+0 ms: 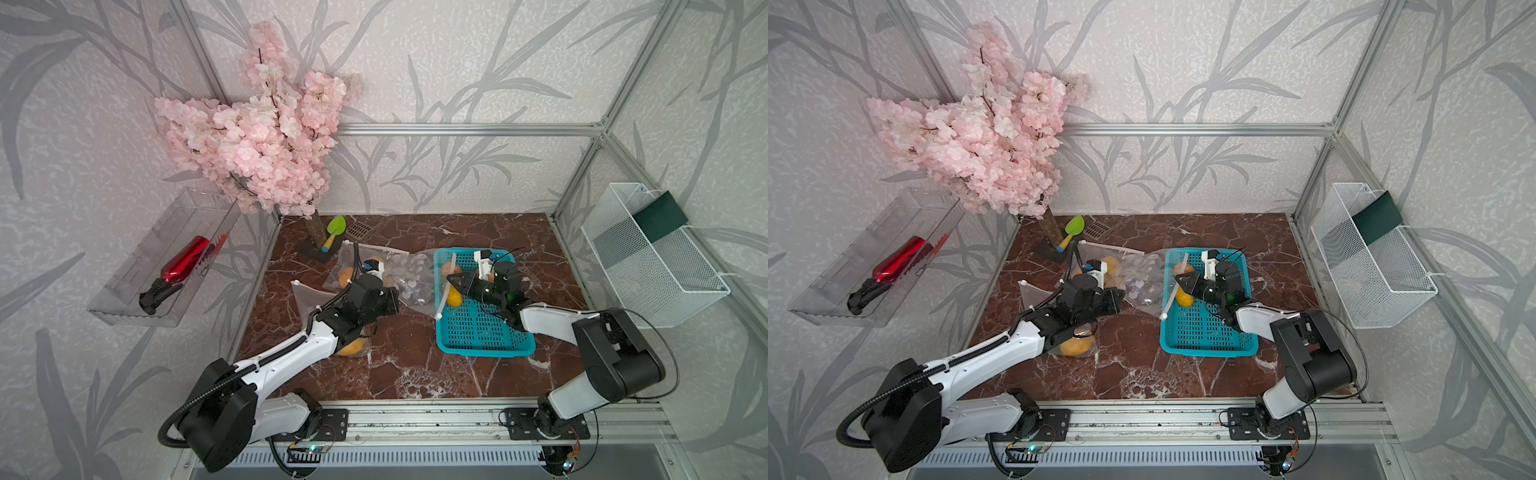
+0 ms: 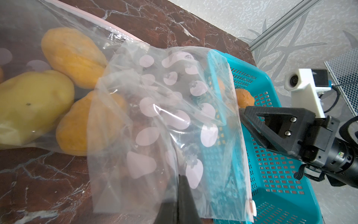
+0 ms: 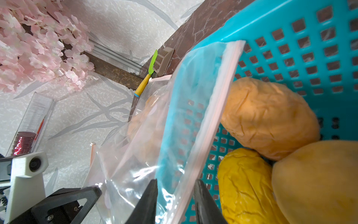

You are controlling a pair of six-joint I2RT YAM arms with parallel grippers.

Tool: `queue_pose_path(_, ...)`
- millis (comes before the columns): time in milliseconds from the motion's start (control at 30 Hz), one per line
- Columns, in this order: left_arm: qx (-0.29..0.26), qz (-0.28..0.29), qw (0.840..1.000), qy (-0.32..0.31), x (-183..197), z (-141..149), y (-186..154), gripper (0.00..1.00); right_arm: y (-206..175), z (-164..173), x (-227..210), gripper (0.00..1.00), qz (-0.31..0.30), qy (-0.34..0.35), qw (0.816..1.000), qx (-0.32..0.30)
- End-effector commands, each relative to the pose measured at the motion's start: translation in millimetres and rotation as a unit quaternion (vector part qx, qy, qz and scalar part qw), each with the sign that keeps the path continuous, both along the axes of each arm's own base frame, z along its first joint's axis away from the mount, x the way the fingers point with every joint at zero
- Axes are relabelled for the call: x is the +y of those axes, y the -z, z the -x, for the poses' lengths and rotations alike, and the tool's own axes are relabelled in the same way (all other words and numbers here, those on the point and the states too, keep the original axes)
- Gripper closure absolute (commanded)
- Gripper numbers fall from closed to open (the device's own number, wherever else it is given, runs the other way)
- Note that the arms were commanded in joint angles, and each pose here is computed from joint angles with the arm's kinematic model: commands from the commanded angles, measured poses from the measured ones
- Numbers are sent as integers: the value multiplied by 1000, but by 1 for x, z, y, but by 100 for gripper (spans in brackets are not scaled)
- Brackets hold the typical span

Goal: Put the potatoes into a zipper bag and zip it
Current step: Adjust the zipper on the food storage bag.

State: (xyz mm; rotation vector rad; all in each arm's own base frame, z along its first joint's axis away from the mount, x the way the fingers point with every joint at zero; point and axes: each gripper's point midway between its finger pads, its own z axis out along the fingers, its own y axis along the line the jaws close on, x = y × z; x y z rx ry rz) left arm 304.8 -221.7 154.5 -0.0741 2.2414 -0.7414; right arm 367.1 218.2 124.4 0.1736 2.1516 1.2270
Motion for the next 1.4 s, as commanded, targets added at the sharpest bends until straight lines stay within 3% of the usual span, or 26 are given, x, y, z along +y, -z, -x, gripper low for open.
queue_pose_path(0, -9, 13, 1000, -3, -2, -2, -6, 100, -13, -8, 8, 66, -16, -10, 1000, -20)
queue_pose_path(500, -7, 15, 1000, 2, -5, -2, -5, 100, -16, -13, 14, 66, -33, -14, 999, -24)
queue_pose_path(733, -4, 12, 1000, 3, -6, -3, -2, 100, -23, -19, 23, 72, -52, -23, 998, -33)
queue_pose_path(933, -3, -3, 1000, 5, -3, -2, -3, 100, -25, -23, 22, 100, -26, -17, 999, -30)
queue_pose_path(967, -1, -15, 1000, 1, 1, -1, -3, 100, -25, -23, 22, 100, -13, -14, 999, -31)
queue_pose_path(1000, -1, -31, 999, -14, 10, -1, -5, 95, -27, -24, 22, 100, 2, -11, 999, -34)
queue_pose_path(1133, -30, -81, 993, -82, 53, 7, -26, 57, -38, -17, 25, 100, 84, -12, 995, -50)
queue_pose_path(1233, -79, -74, 988, -106, 75, 19, -52, 44, -48, -8, 29, 100, 141, -14, 987, -77)
queue_pose_path(1367, -108, -65, 990, -66, 73, 34, -78, 33, -61, 3, 40, 100, 157, -27, 983, -95)
